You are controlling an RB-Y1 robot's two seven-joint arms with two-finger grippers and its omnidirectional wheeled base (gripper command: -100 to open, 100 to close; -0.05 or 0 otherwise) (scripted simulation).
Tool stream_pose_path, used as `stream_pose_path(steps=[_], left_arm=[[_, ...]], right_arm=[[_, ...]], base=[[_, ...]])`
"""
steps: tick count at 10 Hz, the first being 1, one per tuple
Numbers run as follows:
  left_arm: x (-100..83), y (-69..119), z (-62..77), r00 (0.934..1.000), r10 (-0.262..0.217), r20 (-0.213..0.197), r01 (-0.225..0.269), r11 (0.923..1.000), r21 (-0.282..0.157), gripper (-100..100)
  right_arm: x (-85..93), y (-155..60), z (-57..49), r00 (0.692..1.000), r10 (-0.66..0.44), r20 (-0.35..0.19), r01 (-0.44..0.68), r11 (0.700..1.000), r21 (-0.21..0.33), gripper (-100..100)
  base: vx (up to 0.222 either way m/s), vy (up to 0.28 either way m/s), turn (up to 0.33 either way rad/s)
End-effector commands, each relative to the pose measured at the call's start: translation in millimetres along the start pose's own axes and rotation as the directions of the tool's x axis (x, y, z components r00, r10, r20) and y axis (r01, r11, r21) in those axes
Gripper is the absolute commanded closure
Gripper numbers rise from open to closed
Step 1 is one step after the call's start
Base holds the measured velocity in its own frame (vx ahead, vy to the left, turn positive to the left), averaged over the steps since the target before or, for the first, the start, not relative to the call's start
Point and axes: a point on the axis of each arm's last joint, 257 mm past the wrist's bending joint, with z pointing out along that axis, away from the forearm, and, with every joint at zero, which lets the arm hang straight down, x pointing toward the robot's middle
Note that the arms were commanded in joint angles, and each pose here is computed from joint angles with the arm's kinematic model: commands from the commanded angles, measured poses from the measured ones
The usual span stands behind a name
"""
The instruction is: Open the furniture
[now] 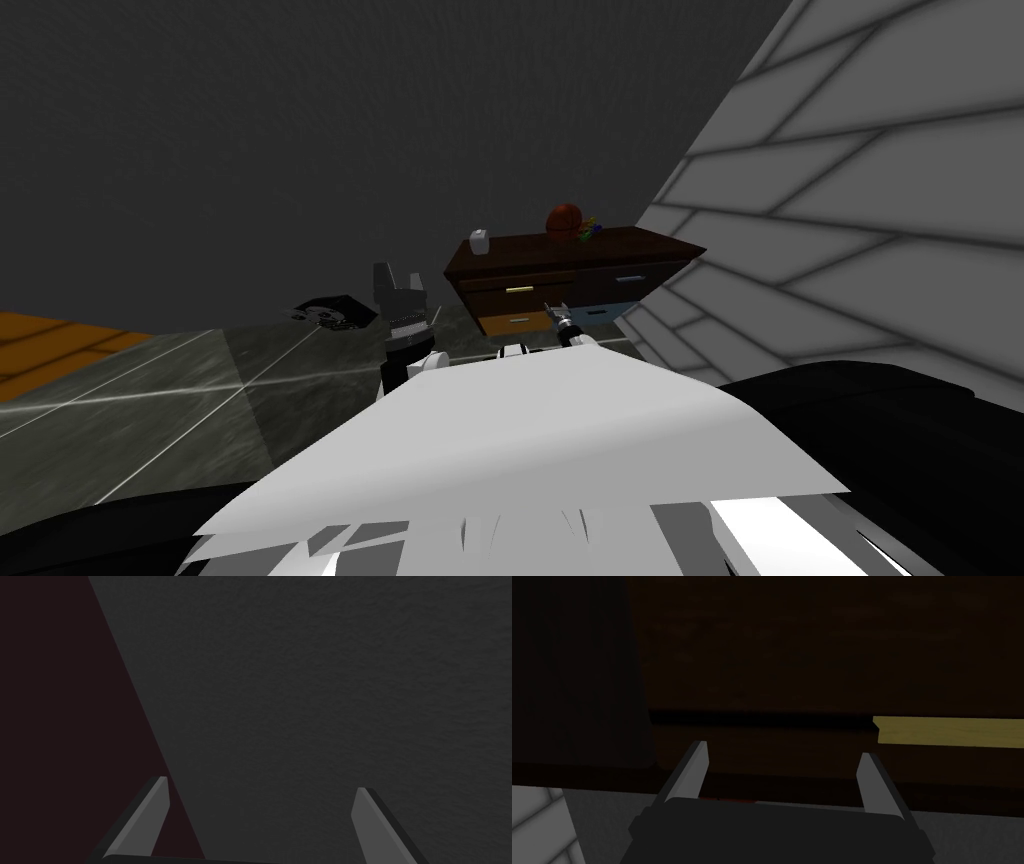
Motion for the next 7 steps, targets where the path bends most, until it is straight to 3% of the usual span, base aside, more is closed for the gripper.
stream_pose_path(steps=[1,2,7], left_arm=[[0.0,0.0,0.0,1.0,0.0,0.0,0.0,1.0,0.0,0],[0.0,0.0,0.0,1.0,0.0,0.0,0.0,1.0,0.0,0],[0.0,0.0,0.0,1.0,0.0,0.0,0.0,1.0,0.0,0]], right_arm=[[6.1,-2,1.7,0.997,-0.072,-0.009,0.072,0.997,0.018,-100],[20.1,-7,2.4,0.992,-0.123,-0.04,0.125,0.991,0.045,-100],[27.2,-12,2.9,0.965,-0.255,-0.055,0.258,0.964,0.069,-100]], base=[[0.016,0.014,-0.001],[0.029,0.031,0.039],[0.023,0.021,0.018]])
